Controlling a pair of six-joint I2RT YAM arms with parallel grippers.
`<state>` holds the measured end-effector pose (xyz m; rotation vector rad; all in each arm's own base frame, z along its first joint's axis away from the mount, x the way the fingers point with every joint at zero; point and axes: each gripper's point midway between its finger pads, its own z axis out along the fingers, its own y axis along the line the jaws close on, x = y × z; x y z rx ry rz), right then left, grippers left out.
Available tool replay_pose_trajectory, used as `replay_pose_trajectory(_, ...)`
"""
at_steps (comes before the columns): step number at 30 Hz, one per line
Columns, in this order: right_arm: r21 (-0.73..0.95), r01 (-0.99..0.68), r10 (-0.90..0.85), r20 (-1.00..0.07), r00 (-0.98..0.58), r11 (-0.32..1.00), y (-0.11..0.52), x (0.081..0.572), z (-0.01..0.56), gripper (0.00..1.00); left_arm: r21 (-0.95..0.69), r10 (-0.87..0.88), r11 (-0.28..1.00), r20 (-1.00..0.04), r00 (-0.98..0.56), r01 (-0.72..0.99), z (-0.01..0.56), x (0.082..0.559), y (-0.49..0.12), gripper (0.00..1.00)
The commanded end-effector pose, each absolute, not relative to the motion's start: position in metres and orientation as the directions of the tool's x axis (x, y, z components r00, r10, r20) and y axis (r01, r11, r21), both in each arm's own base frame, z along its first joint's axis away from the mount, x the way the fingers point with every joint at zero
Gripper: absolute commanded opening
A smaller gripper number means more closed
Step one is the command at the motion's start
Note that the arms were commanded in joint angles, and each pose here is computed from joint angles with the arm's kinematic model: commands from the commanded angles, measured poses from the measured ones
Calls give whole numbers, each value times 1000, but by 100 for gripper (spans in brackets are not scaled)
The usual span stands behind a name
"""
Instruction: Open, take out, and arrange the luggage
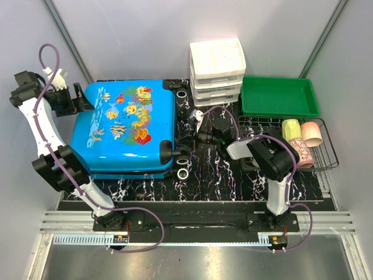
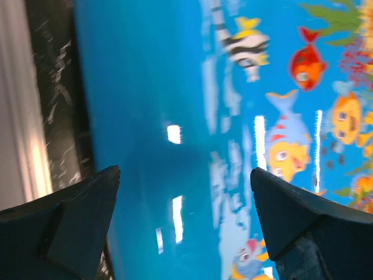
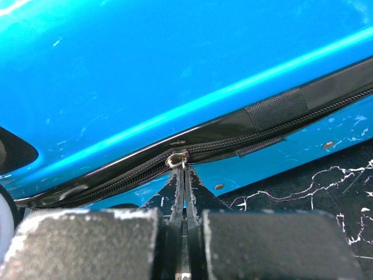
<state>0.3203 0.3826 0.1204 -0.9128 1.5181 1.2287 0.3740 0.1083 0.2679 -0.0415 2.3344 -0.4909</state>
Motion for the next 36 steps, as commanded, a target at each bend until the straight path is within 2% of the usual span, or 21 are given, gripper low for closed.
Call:
replay_pose_trajectory(1,107,-990,87,-991,-99,91,399,324,179,0,-286,-202,958,-595,-778,-30,252,360,147,99)
replay_pose_trajectory(6,72,-997,49,-996,-71,1,407,308,186,0,-355,-263,931,-498,-827,-82,212,363,152,99)
replay_pose_trajectory(10,70,-997,26,-997,-70,-27,422,292,184,0,-468,-248,884,-448,-859,-11,188,375,126,98)
replay_pose_trajectory(13,73,-997,13,-997,-74,-38,437,275,182,0,-490,-177,869,-431,-885,65,175,388,99,94)
replay_pose_trajectory(17,81,-997,-1,-997,-81,-8,459,257,179,0,-460,-70,871,-463,-884,172,166,418,71,89)
replay_pose_trajectory(18,82,-996,-2,-997,-82,46,465,262,179,0,-448,-62,874,-485,-872,188,169,430,72,88)
replay_pose_trajectory(20,83,-995,-5,-997,-83,50,481,248,181,0,-441,-63,873,-524,-850,207,179,443,72,88)
replay_pose_trajectory(23,83,-988,11,-997,-82,131,494,252,189,0,-372,-35,896,-606,-794,244,215,453,77,91)
replay_pose_trajectory(25,102,-978,20,-995,-100,182,499,255,193,0,-278,38,915,-661,-749,293,244,444,76,92)
replay_pose_trajectory(29,78,-963,-8,-997,-83,257,493,267,192,0,-209,130,907,-685,-716,365,262,410,54,93)
replay_pose_trajectory(30,39,-954,-38,-998,-53,299,487,275,185,0,-236,130,902,-653,-746,363,248,397,48,93)
replay_pose_trajectory(32,20,-939,-43,-998,-37,344,474,289,186,0,-237,136,892,-672,-728,386,254,378,36,93)
replay_pose_trajectory(33,20,-927,-55,-997,-44,374,466,297,181,0,-278,124,884,-636,-761,376,234,365,30,93)
replay_pose_trajectory(36,-7,-884,-84,-996,-36,467,441,324,174,0,-281,135,882,-620,-773,379,216,344,23,94)
